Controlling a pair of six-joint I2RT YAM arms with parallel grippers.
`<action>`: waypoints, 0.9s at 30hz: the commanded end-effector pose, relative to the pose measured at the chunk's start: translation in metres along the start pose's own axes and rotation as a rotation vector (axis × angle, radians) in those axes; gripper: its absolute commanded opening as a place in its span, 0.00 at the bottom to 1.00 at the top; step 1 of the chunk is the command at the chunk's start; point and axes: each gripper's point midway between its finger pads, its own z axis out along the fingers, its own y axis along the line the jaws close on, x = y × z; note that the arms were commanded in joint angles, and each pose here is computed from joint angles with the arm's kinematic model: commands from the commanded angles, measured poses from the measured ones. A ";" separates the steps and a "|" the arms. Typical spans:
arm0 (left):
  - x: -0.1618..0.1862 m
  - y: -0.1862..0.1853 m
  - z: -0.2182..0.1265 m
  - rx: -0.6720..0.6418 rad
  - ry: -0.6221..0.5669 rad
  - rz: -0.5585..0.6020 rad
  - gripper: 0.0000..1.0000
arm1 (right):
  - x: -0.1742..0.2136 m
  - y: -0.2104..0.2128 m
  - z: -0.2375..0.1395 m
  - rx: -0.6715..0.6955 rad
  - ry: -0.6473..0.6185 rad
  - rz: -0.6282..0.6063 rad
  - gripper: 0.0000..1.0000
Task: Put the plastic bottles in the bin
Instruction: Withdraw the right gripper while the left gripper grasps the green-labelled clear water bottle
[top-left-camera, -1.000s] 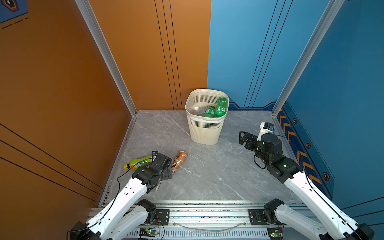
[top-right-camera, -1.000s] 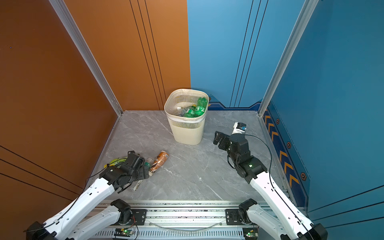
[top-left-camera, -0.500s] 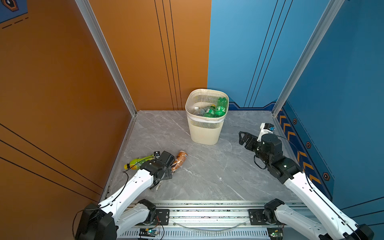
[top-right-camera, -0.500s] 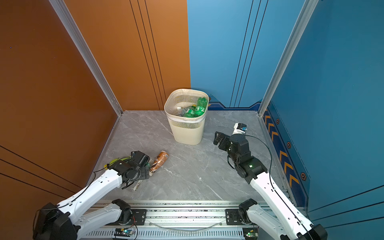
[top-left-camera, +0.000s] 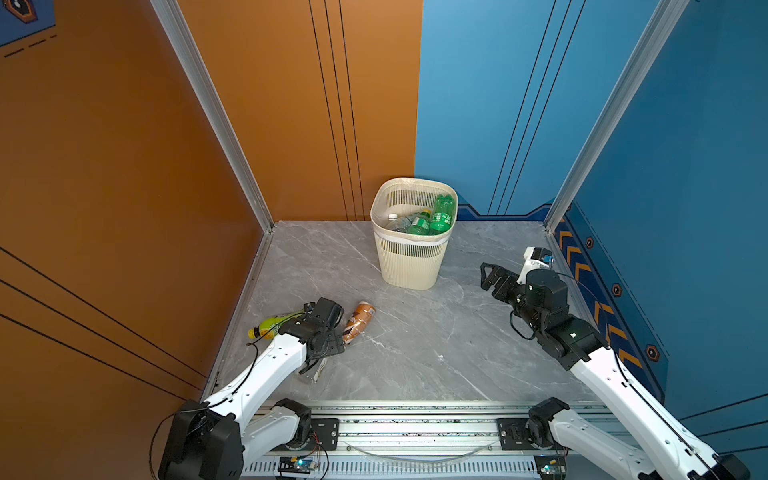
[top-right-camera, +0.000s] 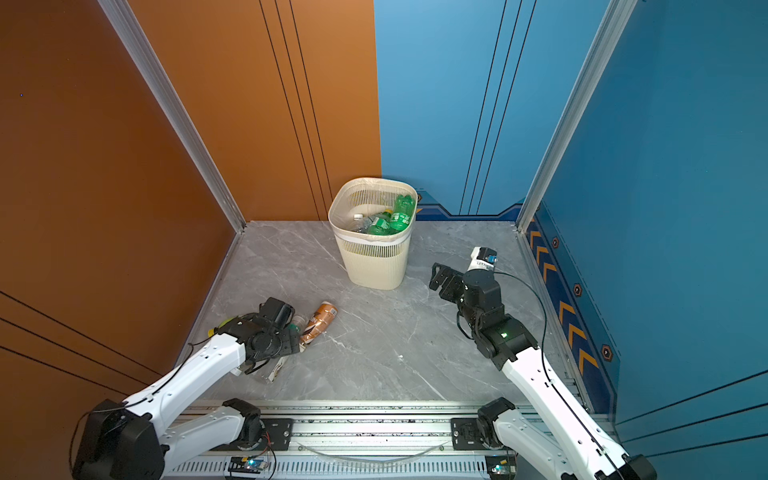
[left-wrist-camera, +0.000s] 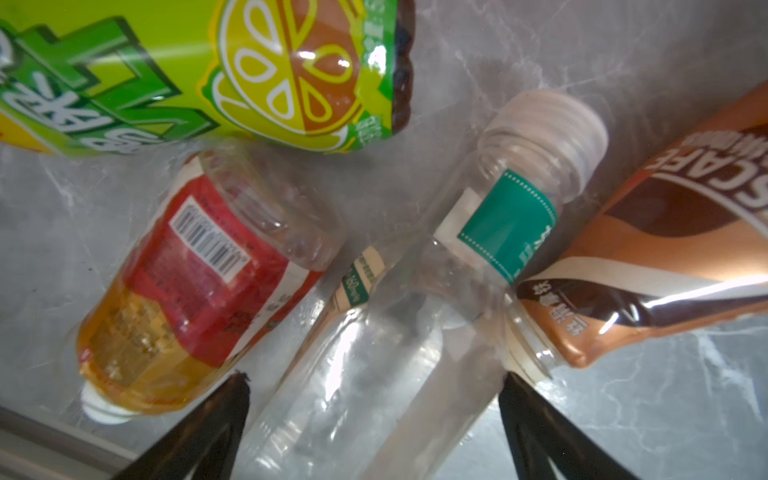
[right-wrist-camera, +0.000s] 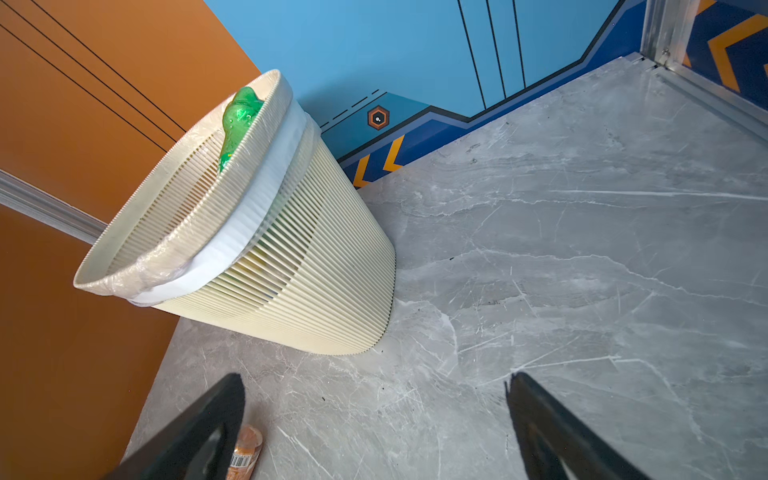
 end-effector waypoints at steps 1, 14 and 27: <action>0.004 -0.013 0.006 0.082 0.030 -0.027 0.93 | 0.000 0.000 -0.002 -0.011 -0.003 0.021 1.00; 0.012 -0.019 0.014 0.163 0.067 -0.098 0.71 | 0.002 -0.002 0.000 -0.007 0.001 0.030 1.00; -0.005 -0.029 -0.012 0.281 0.003 -0.116 0.58 | 0.002 0.000 0.001 -0.014 0.005 0.040 1.00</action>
